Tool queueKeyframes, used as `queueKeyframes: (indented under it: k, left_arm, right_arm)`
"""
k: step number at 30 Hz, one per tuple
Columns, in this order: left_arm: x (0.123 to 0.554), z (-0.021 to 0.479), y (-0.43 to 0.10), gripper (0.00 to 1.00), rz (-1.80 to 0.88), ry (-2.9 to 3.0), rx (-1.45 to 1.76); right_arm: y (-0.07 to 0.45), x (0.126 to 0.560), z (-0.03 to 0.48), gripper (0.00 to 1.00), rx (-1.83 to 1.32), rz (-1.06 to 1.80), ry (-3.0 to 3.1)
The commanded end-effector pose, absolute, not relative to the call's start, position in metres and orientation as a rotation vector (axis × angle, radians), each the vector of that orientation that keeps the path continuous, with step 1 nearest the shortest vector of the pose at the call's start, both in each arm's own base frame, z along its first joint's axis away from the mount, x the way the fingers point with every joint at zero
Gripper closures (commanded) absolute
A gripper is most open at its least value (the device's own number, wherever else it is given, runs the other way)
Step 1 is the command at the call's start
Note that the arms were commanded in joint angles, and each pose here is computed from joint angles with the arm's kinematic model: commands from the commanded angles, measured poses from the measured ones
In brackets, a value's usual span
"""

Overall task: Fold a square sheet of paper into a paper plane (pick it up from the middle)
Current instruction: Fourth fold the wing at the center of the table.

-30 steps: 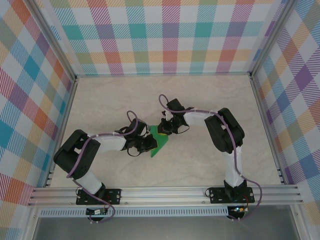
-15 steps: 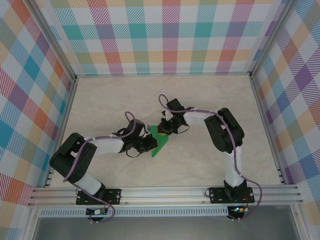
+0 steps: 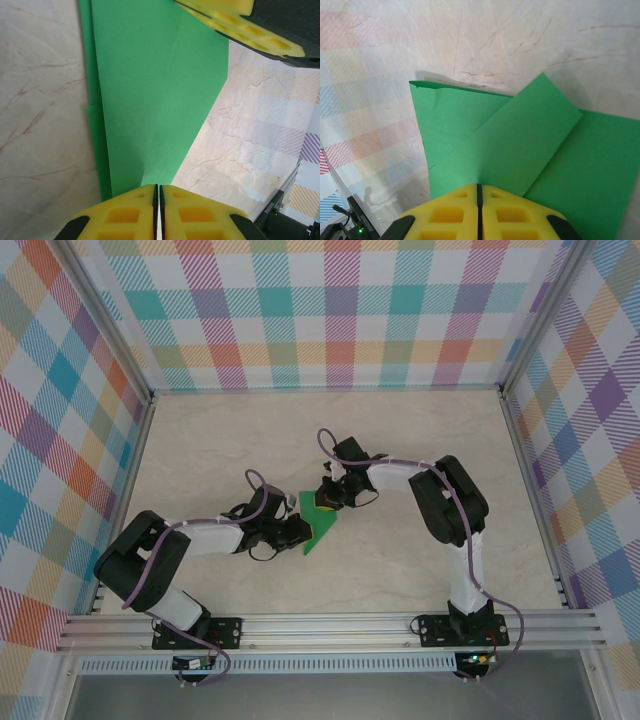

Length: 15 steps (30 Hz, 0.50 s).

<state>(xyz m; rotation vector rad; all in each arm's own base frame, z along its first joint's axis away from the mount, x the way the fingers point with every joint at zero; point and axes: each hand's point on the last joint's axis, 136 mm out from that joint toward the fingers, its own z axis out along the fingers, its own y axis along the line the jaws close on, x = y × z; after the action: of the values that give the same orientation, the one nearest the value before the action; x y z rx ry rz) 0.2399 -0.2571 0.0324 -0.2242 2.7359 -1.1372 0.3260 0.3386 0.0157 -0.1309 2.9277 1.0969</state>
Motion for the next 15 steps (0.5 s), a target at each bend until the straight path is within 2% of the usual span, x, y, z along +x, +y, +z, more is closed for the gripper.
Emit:
queueKeyframes:
  k: [1,15]
  left_arm:
    - [0.236,0.029,-0.257,0.87,-1.142,2.746,-0.229]
    - [0.228,0.019,-0.262,0.86,-1.143,2.782,-0.212]
  right_arm:
    - [0.314,0.317,-0.028,0.90,-0.054,0.910,3.048]
    - [0.313,0.315,-0.032,0.90,-0.042,0.904,3.063]
